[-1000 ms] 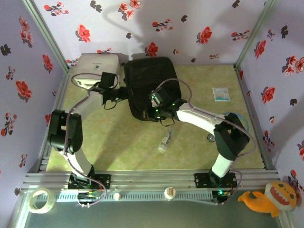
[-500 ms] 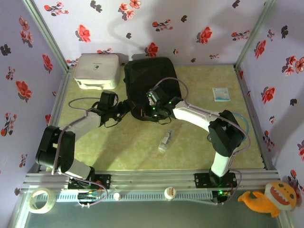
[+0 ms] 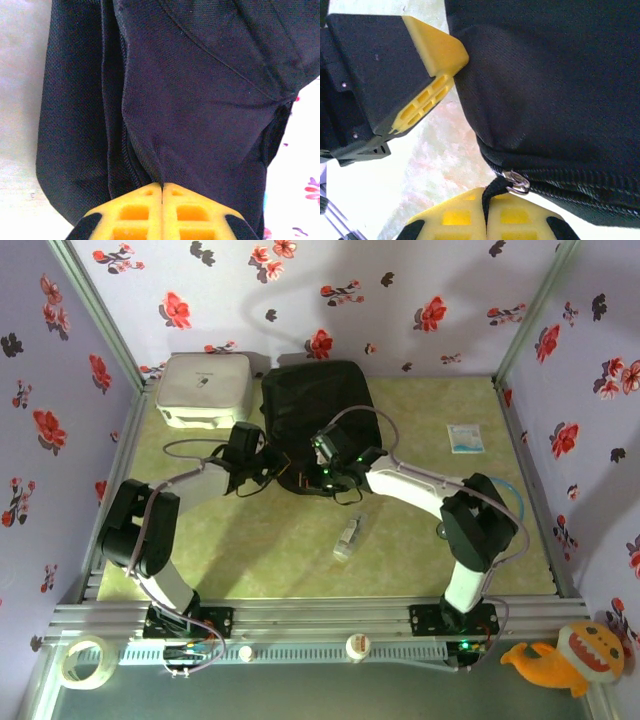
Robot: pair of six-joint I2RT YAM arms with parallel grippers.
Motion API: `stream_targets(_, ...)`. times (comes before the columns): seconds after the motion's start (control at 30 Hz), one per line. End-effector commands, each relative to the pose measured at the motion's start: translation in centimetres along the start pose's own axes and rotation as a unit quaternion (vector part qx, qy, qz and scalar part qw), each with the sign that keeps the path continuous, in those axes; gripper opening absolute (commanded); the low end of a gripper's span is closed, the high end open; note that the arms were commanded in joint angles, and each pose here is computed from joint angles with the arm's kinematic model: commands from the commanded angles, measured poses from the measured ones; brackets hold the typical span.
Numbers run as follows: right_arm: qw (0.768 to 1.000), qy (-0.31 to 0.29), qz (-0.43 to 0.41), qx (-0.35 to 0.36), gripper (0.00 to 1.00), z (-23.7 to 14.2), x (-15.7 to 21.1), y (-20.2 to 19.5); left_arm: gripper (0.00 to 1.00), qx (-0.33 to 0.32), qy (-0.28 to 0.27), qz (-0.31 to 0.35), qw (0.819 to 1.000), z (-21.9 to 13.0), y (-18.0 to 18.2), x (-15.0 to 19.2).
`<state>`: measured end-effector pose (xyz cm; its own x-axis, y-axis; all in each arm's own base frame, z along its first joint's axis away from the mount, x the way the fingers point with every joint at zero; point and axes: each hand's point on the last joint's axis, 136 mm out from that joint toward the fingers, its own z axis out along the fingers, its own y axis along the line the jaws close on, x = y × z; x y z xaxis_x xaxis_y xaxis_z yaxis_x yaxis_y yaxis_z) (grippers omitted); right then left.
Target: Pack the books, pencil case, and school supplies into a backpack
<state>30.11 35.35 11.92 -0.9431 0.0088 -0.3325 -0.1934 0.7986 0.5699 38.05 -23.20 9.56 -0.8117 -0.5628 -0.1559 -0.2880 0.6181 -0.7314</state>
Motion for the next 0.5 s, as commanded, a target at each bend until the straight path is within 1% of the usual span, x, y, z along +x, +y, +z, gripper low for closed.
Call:
stream_targets(0.0, 0.999, -0.025, 0.023, 0.026, 0.00, -2.2, -0.2, -1.6, 0.00, -0.036, -0.021, 0.029, 0.999, 0.2, 0.6, -1.2)
stream_targets(0.17, 0.996, -0.032, 0.063, 0.051, 0.00, -3.9, 0.3, -4.7, 0.00, -0.063, -0.020, 0.051, 0.996, 0.3, 2.0, -1.6)
stream_targets(0.47, 0.989, -0.039, 0.113, 0.092, 0.00, -5.5, 0.6, -8.6, 0.00, -0.076, -0.016, 0.070, 0.994, 0.3, 2.7, -1.9)
